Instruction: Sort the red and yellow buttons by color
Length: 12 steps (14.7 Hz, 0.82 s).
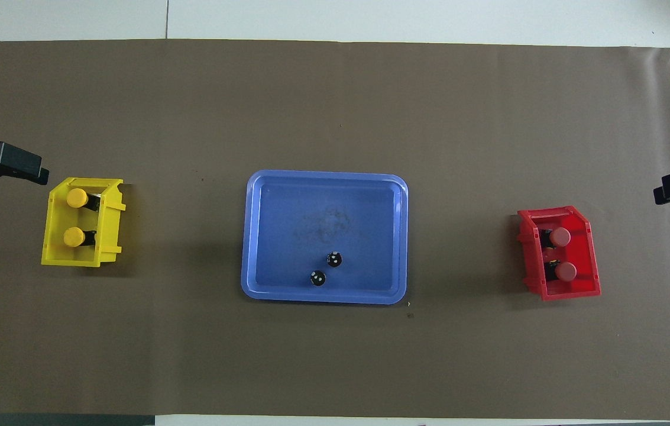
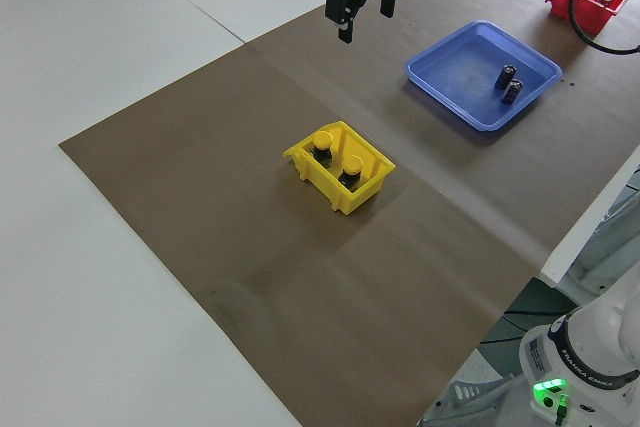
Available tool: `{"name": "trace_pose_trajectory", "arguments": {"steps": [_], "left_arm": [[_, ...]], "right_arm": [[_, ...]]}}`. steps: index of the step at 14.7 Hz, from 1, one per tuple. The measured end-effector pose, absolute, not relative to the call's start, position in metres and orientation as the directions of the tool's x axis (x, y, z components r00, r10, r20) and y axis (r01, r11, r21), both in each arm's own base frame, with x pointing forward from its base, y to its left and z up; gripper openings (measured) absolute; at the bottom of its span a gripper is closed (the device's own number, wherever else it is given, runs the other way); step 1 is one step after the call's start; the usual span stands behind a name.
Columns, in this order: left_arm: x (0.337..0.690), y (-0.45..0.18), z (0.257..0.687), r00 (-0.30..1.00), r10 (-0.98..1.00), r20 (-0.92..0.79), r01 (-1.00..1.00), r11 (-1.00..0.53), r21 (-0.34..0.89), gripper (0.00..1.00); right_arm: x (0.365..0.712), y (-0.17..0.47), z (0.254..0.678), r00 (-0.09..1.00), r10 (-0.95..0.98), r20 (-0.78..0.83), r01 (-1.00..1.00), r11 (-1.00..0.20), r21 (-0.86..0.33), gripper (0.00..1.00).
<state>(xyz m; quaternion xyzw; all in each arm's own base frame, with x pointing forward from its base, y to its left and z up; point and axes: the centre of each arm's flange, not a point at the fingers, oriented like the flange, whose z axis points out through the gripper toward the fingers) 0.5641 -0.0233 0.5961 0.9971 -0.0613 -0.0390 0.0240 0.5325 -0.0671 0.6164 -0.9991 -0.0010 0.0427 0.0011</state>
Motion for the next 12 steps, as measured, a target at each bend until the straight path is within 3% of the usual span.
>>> {"name": "trace_pose_trajectory", "arguments": {"steps": [12], "left_arm": [[0.556, -0.021, 0.626, 0.988, -0.126, -0.093, -0.124, -0.992, 0.028, 1.00]], "right_arm": [[0.533, -0.067, 0.616, 0.996, 0.002, -0.085, 0.002, -1.000, -0.002, 1.00]]}}
